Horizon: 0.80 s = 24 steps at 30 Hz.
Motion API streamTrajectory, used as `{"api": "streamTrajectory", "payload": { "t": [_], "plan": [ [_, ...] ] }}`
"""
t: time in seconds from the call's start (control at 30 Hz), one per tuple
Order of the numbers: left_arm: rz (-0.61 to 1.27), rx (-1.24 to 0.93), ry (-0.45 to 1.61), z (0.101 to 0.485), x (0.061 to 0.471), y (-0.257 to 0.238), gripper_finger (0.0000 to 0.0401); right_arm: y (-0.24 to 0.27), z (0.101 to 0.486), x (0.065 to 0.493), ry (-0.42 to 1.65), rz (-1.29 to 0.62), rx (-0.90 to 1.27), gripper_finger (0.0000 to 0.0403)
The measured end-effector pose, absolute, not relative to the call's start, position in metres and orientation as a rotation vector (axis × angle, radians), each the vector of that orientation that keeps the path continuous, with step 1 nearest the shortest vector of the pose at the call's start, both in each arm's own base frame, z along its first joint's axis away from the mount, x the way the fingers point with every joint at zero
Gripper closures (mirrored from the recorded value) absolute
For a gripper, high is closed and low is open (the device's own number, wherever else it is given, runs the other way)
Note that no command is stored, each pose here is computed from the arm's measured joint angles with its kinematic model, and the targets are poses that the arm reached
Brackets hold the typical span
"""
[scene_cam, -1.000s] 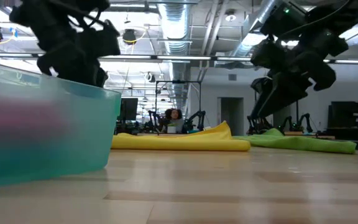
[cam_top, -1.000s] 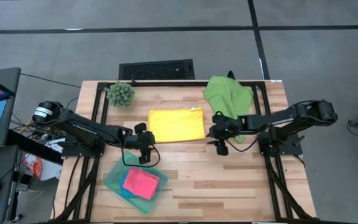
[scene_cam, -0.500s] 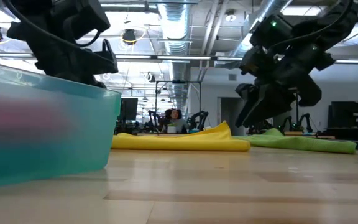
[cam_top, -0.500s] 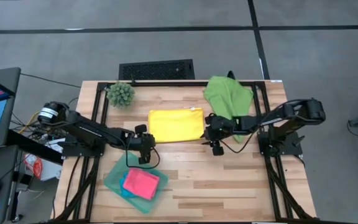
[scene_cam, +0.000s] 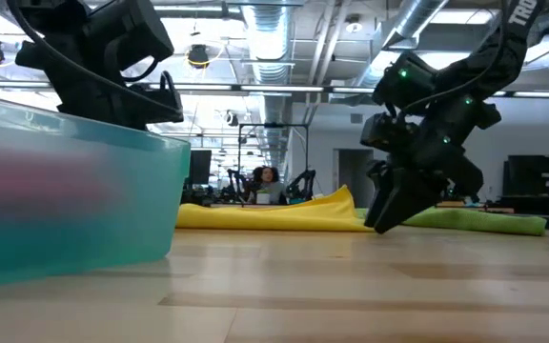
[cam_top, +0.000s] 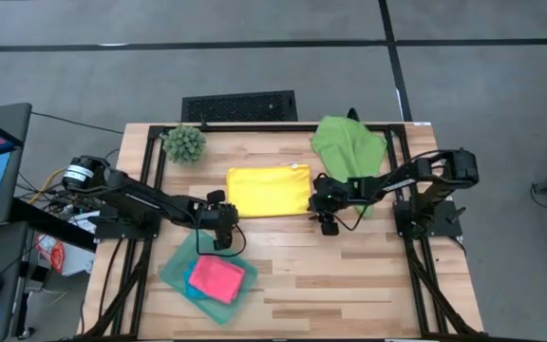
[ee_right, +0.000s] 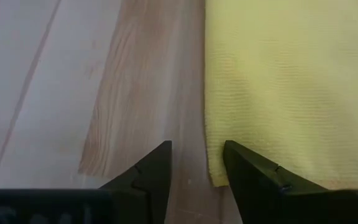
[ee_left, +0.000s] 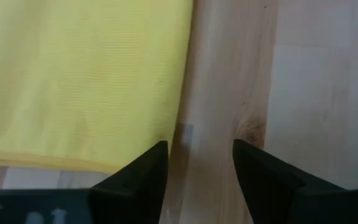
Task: Fold microfiber towels
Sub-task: Fold the yellow microfiber towel
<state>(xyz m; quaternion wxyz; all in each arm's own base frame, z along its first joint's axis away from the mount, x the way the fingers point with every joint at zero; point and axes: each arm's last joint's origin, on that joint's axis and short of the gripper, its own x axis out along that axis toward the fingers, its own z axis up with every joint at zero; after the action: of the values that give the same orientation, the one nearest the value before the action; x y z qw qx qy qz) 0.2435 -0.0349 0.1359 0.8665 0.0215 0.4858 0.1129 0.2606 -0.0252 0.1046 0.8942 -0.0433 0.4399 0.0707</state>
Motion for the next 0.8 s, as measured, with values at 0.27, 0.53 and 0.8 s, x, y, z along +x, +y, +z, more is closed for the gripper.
{"api": "streamTrajectory", "payload": {
  "t": [0.27,0.53,0.8],
  "plan": [
    [0.248,0.034,1.03,0.1355,0.2437,-0.0281,0.0262,-0.0248,0.109,0.2588,0.905,0.125,-0.068,0.0245],
    [0.238,0.007,1.045,0.1349,0.2435,-0.0249,0.0332,-0.0244,0.1101,0.2571,0.924,0.066,-0.049,0.028],
    [0.221,-0.049,1.048,0.1348,0.2435,-0.0261,0.0396,-0.0227,0.1103,0.2565,0.935,0.053,-0.011,0.0383]
  ]
}}
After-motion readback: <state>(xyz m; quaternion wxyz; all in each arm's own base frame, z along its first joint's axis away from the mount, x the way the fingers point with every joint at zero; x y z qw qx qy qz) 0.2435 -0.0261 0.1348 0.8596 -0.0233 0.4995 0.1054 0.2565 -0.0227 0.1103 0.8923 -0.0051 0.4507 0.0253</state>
